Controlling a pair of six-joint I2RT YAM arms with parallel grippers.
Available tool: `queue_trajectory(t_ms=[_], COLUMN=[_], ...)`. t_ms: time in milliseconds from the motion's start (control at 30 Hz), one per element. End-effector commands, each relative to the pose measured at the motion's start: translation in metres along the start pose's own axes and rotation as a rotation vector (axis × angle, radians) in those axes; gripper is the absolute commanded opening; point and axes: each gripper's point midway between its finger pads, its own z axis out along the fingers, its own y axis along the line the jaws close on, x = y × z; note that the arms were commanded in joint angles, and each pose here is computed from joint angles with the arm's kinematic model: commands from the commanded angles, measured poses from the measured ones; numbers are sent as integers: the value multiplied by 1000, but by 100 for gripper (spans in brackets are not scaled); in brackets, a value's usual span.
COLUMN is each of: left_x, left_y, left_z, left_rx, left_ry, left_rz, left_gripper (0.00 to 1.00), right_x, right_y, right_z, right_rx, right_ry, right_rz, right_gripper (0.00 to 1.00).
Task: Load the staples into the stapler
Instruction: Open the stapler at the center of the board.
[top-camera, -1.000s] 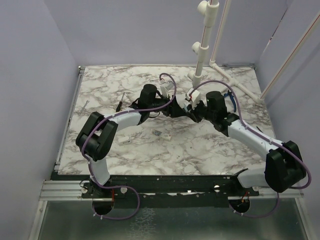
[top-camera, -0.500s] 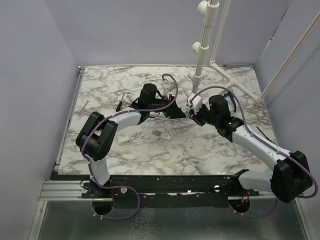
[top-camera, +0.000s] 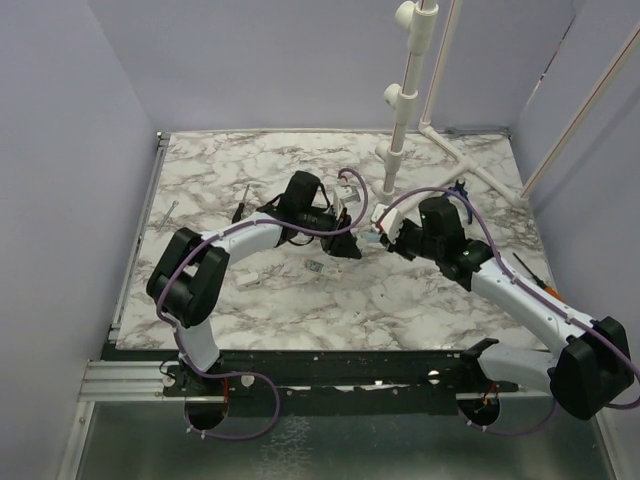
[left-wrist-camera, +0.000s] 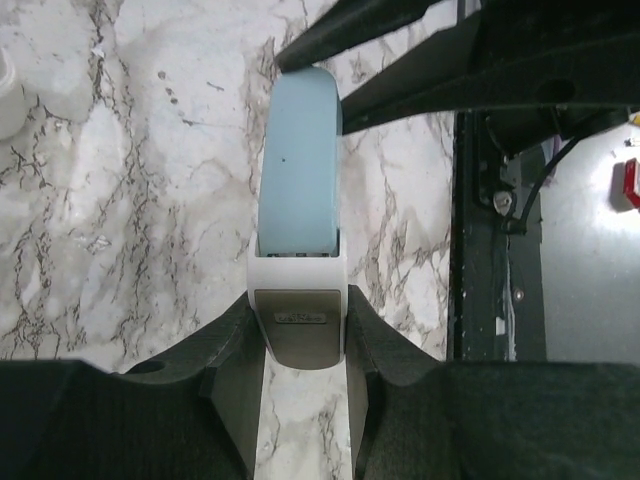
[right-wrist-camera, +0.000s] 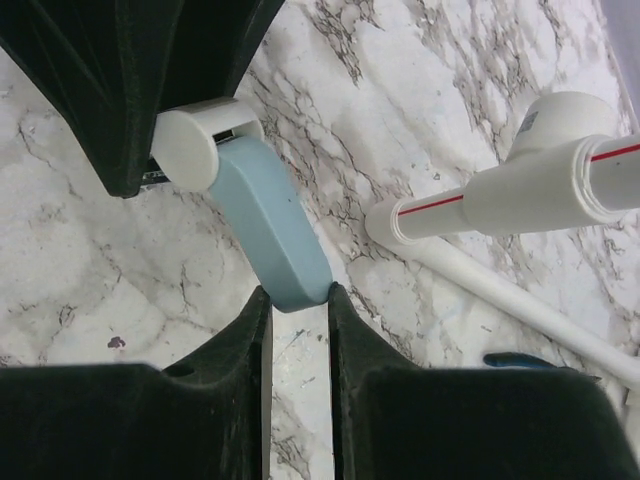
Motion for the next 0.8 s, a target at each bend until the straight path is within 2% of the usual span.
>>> queue_trajectory(t_ms=[0,233,333,433,667,767], left_x=[56,78,77,70,45,29], left_y=[-16,-23,-27,-29,-23,-18], left_z=[-12,-18,-18,-20,-39,-45], left_rx=[47,74,91,108,133,107], left_ry=[161,243,242,222,119,79], left_rz=[-5,46,42,38,68,122], left_gripper=[0,0,0,0,0,0], right_x=[-35,-54,-56,-51,-38,-45], right_y=[-55,-59,-50,-36,0,20], right_z=[-25,-28,-25,-22,-28,-29], right_rx=[185,164,115,68,-11,-143], right_ry=[-56,-93,-109,-115,-190,-225], right_rz=[-57,-58,-29,18,152,181], right_gripper=[1,10,12,18,41,61])
